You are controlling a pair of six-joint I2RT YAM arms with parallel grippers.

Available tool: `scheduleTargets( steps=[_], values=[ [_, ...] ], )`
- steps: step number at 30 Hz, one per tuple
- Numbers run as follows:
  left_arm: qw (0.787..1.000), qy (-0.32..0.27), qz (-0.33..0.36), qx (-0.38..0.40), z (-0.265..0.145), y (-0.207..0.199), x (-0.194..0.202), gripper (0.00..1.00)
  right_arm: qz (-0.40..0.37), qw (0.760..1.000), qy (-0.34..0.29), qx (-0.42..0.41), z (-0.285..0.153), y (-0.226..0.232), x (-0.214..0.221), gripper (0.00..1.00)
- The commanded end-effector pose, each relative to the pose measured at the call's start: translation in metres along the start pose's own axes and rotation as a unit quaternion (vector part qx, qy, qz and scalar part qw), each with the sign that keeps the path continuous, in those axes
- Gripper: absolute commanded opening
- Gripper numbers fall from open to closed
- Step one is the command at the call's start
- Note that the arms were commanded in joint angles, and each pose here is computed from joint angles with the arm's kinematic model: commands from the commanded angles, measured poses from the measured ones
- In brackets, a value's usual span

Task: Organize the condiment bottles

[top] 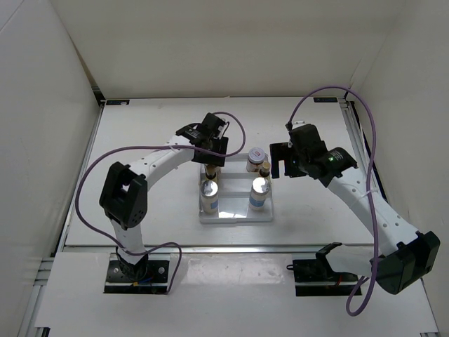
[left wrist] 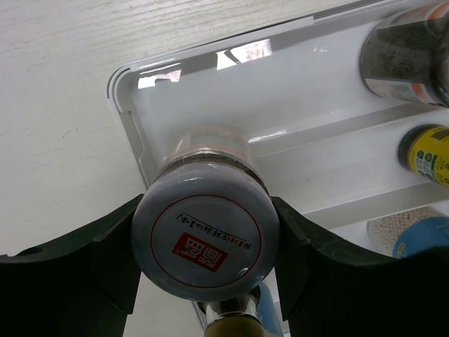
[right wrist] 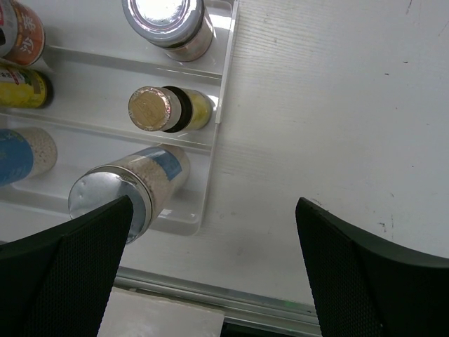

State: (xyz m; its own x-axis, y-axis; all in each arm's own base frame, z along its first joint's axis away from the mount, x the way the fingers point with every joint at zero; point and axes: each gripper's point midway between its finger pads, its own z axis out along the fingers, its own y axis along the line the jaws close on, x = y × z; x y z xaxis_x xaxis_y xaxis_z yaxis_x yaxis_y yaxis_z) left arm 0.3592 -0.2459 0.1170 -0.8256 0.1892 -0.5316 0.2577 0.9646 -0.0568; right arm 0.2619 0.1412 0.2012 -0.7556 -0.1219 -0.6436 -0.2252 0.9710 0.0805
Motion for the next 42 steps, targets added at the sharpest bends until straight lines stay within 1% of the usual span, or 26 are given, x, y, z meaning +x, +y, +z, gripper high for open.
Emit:
scheduleTargets(
  steps=[1,4,7,14,16,17,21,22,24,27,30,31,32,33,35,36,37,39,40,41,42],
  values=[
    [1.000,-0.022,-0.007,-0.016,0.003,0.004,-0.011,0.31,0.008,1.000,-0.009,-0.002,-0.001,0.000,-0.004,1.00],
    [0.999,-0.024,-0.003,-0.027,0.009,0.006,-0.015,0.33,0.008,1.000,-0.014,-0.003,-0.003,0.000,-0.005,1.00],
    [0.999,-0.039,0.000,-0.034,0.005,0.008,-0.026,0.33,0.008,1.000,-0.014,-0.003,-0.003,0.000,-0.005,1.00],
    [0.996,-0.081,0.001,-0.025,-0.013,0.002,-0.059,0.33,0.008,1.000,-0.014,-0.003,-0.003,0.000,-0.005,1.00],
    [0.996,-0.087,0.005,-0.024,-0.016,0.001,-0.063,0.35,0.008,1.000,-0.014,-0.003,-0.003,0.000,-0.005,1.00],
    [0.996,-0.083,0.006,-0.025,-0.012,0.001,-0.062,0.36,0.008,1.000,-0.014,-0.003,-0.003,0.000,-0.005,1.00],
    [0.997,-0.074,0.004,-0.031,-0.003,0.005,-0.059,0.36,0.008,1.000,-0.010,-0.002,-0.003,-0.001,-0.003,1.00],
    [0.997,-0.069,0.005,-0.032,0.000,0.006,-0.057,0.37,0.008,1.000,-0.011,0.003,-0.003,-0.003,-0.003,1.00],
    [0.998,-0.056,-0.001,-0.026,0.008,0.006,-0.050,0.45,0.008,1.000,-0.017,0.001,-0.006,-0.002,-0.007,1.00],
    [0.999,-0.040,-0.007,-0.019,0.018,0.006,-0.044,0.46,0.007,1.000,-0.007,0.004,-0.006,-0.002,-0.005,1.00],
    [0.999,-0.034,-0.011,-0.020,0.023,0.010,-0.043,0.46,0.008,1.000,-0.016,0.006,-0.011,-0.003,-0.012,1.00],
    [0.999,-0.034,-0.011,-0.020,0.023,0.010,-0.043,0.48,0.008,1.000,-0.015,0.007,-0.013,-0.003,-0.013,1.00],
    [0.999,-0.034,-0.011,-0.020,0.023,0.010,-0.043,0.52,0.009,1.000,-0.020,0.005,-0.015,-0.002,-0.016,1.00],
    [0.999,-0.030,-0.010,-0.021,0.026,0.010,-0.041,0.67,0.009,1.000,-0.020,0.005,-0.015,-0.002,-0.016,1.00],
    [0.999,-0.034,-0.011,-0.015,0.024,0.007,-0.045,0.82,0.008,1.000,-0.017,0.013,-0.018,-0.004,-0.018,1.00],
    [0.999,-0.035,-0.011,-0.009,0.018,0.005,-0.047,0.96,0.009,0.999,-0.024,0.029,-0.022,-0.009,-0.027,1.00],
    [0.999,-0.049,-0.013,-0.008,0.010,0.009,-0.057,1.00,0.004,0.999,-0.003,0.045,-0.023,-0.014,-0.022,1.00],
    [0.997,-0.080,-0.011,-0.011,-0.015,0.010,-0.080,1.00,0.003,0.998,0.000,0.063,-0.031,-0.019,-0.028,1.00],
    [0.995,-0.094,-0.014,-0.022,-0.035,0.019,-0.090,1.00,0.002,0.998,-0.002,0.071,-0.041,-0.021,-0.034,1.00],
    [0.992,-0.125,-0.010,-0.020,-0.059,0.019,-0.110,1.00,-0.002,0.997,-0.006,0.074,-0.045,-0.023,-0.038,1.00],
    [0.989,-0.143,-0.011,-0.025,-0.076,0.026,-0.119,1.00,-0.006,0.997,-0.012,0.072,-0.048,-0.023,-0.042,1.00]
  ],
)
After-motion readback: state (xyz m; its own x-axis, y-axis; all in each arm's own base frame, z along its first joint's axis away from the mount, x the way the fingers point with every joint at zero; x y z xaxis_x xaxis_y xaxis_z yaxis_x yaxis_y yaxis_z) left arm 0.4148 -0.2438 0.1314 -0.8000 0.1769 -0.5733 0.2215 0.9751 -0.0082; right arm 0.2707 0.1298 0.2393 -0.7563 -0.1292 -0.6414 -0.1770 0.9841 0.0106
